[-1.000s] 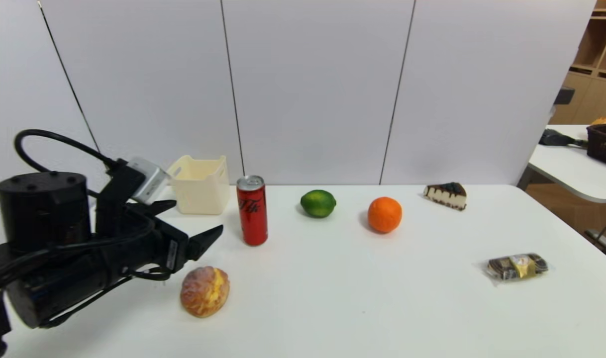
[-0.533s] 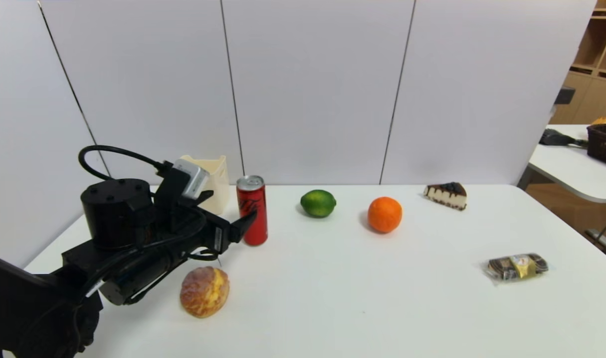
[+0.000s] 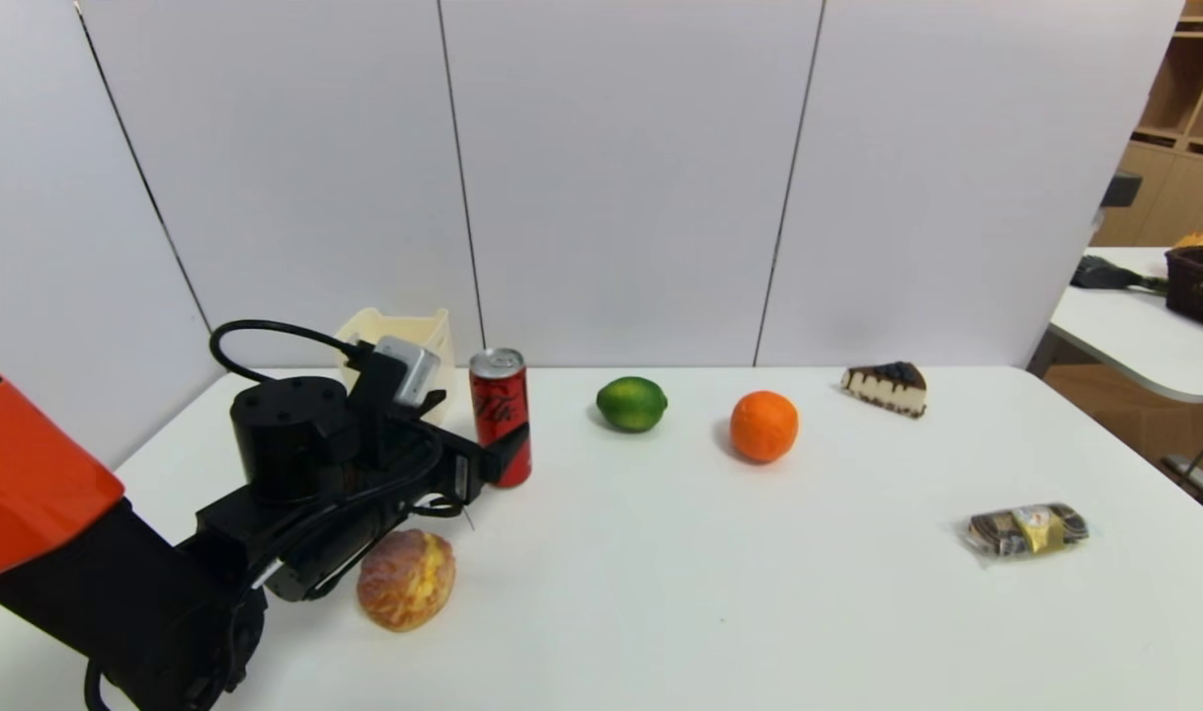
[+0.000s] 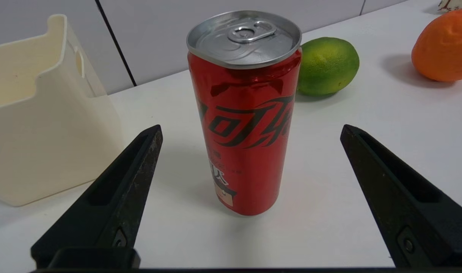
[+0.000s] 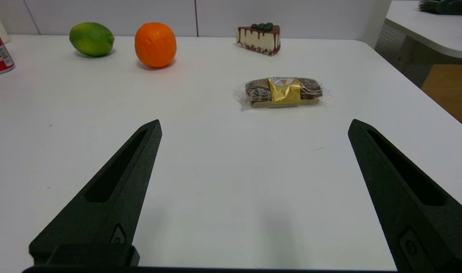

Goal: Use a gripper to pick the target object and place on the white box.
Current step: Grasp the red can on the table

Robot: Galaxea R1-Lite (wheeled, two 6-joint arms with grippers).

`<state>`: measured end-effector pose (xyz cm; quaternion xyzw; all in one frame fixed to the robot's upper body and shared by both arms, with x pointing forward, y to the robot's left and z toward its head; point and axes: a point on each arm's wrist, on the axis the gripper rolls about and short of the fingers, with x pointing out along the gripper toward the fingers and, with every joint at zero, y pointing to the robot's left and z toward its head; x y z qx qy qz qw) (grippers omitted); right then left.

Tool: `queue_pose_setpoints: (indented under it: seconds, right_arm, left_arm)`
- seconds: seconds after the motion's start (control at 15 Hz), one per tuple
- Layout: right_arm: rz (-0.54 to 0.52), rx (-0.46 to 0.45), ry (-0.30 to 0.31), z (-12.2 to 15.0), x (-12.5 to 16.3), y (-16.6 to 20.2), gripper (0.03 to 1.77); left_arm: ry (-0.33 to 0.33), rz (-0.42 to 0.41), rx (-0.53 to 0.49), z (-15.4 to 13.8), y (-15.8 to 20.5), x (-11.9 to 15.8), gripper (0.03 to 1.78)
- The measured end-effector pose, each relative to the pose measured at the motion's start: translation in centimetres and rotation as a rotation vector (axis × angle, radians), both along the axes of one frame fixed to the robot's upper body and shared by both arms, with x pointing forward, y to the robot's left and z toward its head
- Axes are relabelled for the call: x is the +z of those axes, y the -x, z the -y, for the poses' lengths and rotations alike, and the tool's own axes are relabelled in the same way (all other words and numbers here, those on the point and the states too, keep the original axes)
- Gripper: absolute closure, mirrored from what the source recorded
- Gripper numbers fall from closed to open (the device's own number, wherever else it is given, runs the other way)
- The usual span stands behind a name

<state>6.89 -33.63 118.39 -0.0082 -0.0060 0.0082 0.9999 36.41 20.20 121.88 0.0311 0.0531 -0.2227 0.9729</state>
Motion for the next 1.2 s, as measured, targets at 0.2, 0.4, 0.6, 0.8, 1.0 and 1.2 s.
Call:
queue_pose_setpoints:
  seconds: [0.2, 0.4, 0.6, 0.8, 1.0, 1.2]
  right_arm:
    - [0.000, 0.000, 0.000, 0.0, 0.0, 0.0, 0.10]
    - [0.000, 0.000, 0.000, 0.0, 0.0, 0.0, 0.10]
    - [0.000, 0.001, 0.000, 0.0, 0.0, 0.0, 0.10]
    - [0.000, 0.000, 0.000, 0.0, 0.0, 0.0, 0.10]
    - [0.000, 0.000, 0.000, 0.0, 0.0, 0.0, 0.10]
    - [0.000, 0.000, 0.000, 0.0, 0.0, 0.0, 0.10]
  left_arm:
    - [0.006, -0.001, 0.003, 0.6, -1.3, -0.5, 0.12]
    - [0.011, 0.009, 0.005, 1.0, -2.4, -1.0, 0.12]
    - [0.025, 0.038, 0.009, 1.5, -3.6, -1.1, 0.12]
    - [0.037, 0.065, 0.017, 1.7, -4.8, -0.9, 0.12]
    - [0.038, 0.069, 0.021, 1.8, -5.4, -1.1, 0.12]
    - [0.041, 0.075, 0.023, 1.8, -5.6, -1.3, 0.12]
